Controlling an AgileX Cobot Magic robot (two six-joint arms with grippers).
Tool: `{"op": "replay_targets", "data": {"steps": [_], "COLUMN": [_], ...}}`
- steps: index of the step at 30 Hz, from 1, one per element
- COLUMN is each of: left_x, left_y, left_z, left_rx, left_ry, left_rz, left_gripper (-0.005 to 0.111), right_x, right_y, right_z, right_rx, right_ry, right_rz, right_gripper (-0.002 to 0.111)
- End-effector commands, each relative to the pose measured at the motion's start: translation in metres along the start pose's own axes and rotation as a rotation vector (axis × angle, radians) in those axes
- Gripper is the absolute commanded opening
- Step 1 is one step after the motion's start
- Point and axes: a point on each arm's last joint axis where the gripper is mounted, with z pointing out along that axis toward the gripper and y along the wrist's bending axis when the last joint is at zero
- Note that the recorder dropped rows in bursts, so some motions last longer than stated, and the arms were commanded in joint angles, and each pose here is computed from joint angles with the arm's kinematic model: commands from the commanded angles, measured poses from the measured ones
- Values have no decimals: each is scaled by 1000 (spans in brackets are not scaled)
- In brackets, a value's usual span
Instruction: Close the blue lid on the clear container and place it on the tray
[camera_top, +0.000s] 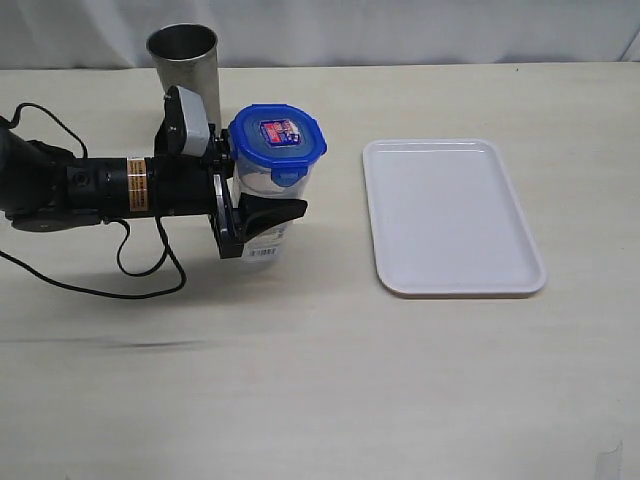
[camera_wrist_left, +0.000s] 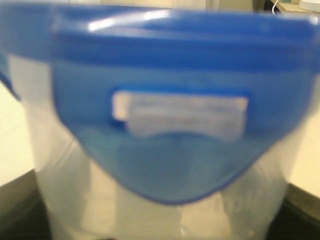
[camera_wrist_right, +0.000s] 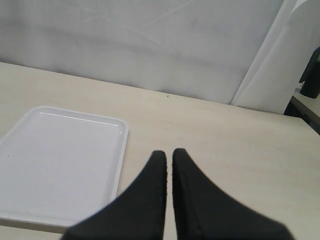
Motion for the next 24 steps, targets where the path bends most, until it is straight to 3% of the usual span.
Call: {"op": "replay_targets", "data": {"steps": [1,9,14,24], "left_x": [-7,-7,-7,-7], "left_y": [2,1,1,1], "left_z": [0,0,0,0], "left_rx": [-1,3,5,1], "left_ry": [-44,-43,-42,-44], "left_rz": [6,7,8,6], "left_gripper": [0,0,0,0], "right_x": [0,1,13,13], "right_y": [-1,0,6,6], "right_z": [0,0,-1,-1], "right_rx": [9,2,-53,-53], "right_ry": [-3,5,135,135], "right_rz": [-12,15,95,95], "right_gripper": [4,4,4,4]}}
